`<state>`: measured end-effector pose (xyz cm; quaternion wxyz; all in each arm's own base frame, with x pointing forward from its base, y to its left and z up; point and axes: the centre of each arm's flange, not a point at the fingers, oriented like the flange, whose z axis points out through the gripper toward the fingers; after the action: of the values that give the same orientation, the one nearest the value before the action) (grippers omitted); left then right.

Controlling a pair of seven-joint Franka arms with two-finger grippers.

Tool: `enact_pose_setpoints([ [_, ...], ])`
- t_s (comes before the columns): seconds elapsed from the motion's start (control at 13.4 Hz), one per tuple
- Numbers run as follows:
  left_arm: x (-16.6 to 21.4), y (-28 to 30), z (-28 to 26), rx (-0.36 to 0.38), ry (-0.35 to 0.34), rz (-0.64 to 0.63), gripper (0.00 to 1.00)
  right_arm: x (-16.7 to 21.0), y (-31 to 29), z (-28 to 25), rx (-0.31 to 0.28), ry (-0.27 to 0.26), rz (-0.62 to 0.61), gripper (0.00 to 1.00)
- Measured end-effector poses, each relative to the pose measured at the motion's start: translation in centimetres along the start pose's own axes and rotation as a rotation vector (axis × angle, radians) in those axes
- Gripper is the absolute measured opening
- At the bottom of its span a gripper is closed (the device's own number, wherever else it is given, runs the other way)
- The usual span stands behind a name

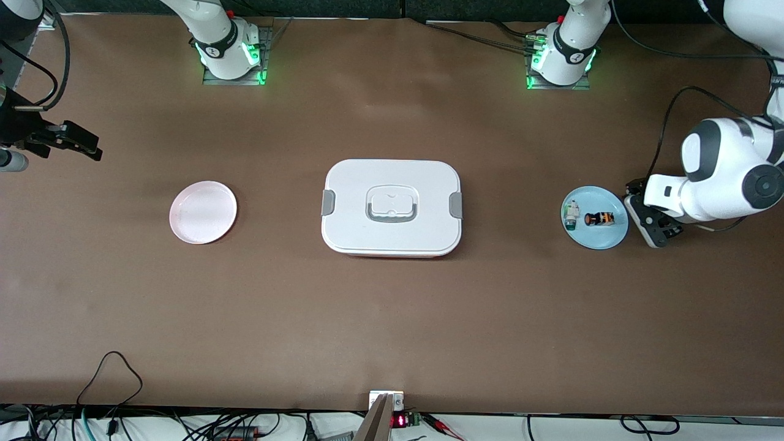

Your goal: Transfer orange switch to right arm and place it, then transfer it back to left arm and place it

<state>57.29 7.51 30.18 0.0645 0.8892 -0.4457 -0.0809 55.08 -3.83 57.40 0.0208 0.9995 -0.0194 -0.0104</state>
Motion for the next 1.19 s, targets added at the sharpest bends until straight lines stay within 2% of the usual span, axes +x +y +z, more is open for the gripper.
enact_pose_setpoints([
  [0.15, 0.1, 0.8, -2.3, 0.007, 0.024, -0.131, 1.00, 0.2, 0.1, -0.2, -0.002, 0.004, 0.003, 1.00],
  [0.45, 1.1, 3.6, -6.9, 0.030, 0.018, -0.380, 1.00, 0.3, -1.6, -0.3, -0.006, 0.007, -0.028, 1.00],
  [0.67, 1.8, 5.5, -12.8, 0.041, 0.003, -0.610, 1.00, 0.4, -1.8, -0.3, -0.005, 0.000, -0.018, 1.00],
  [0.97, 1.8, 6.6, -19.1, 0.046, 0.002, -0.801, 1.00, 0.0, -1.4, -1.1, -0.005, -0.034, -0.025, 1.00],
  [1.19, 1.6, 7.6, -23.5, 0.036, 0.016, -0.857, 1.00, -0.3, -1.2, -1.6, -0.004, -0.052, -0.049, 1.00],
])
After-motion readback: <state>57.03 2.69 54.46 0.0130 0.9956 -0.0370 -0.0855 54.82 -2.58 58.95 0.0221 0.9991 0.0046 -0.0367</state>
